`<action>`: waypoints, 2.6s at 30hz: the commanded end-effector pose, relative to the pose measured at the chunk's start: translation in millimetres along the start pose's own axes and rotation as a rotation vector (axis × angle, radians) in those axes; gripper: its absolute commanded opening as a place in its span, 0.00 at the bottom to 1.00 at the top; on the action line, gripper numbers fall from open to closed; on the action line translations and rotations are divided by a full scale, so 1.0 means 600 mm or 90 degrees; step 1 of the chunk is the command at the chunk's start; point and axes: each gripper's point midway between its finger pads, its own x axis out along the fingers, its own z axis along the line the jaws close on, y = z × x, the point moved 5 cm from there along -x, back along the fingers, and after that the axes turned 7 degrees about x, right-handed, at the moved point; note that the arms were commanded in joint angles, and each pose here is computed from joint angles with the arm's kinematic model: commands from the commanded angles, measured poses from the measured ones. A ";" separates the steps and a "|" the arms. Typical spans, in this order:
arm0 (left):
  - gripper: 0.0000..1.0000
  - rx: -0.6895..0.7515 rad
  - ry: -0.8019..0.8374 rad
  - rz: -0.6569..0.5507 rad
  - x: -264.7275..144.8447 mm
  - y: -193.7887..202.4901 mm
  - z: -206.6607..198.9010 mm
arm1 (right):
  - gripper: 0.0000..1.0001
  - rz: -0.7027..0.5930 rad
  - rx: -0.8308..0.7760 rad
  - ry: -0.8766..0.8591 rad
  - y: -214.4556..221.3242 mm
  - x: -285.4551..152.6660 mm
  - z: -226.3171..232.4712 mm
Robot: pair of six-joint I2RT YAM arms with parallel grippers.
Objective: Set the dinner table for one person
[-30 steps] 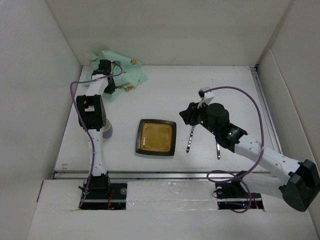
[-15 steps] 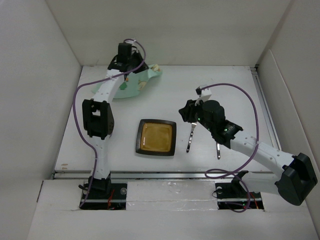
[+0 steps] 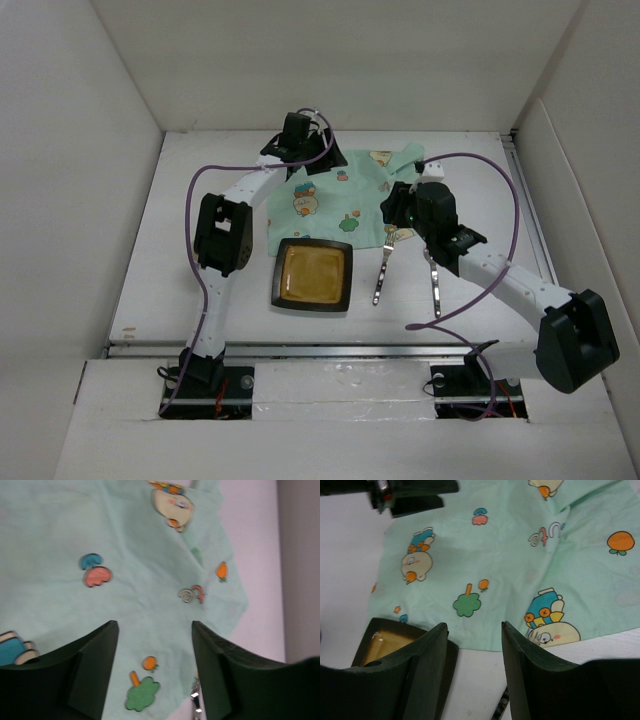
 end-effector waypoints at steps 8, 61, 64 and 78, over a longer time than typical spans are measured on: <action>0.51 0.050 -0.295 -0.212 -0.219 -0.024 0.049 | 0.03 -0.043 0.071 0.084 -0.067 0.069 -0.074; 0.01 0.028 -0.424 0.065 -0.045 0.040 0.322 | 0.00 0.121 0.422 0.333 0.027 0.169 -0.408; 0.00 0.011 -0.397 0.013 -0.045 0.001 0.310 | 0.00 0.089 0.406 0.299 0.014 0.169 -0.394; 0.03 0.022 -0.385 -0.267 -0.099 -0.217 0.283 | 0.00 0.078 0.373 0.163 -0.017 0.188 -0.327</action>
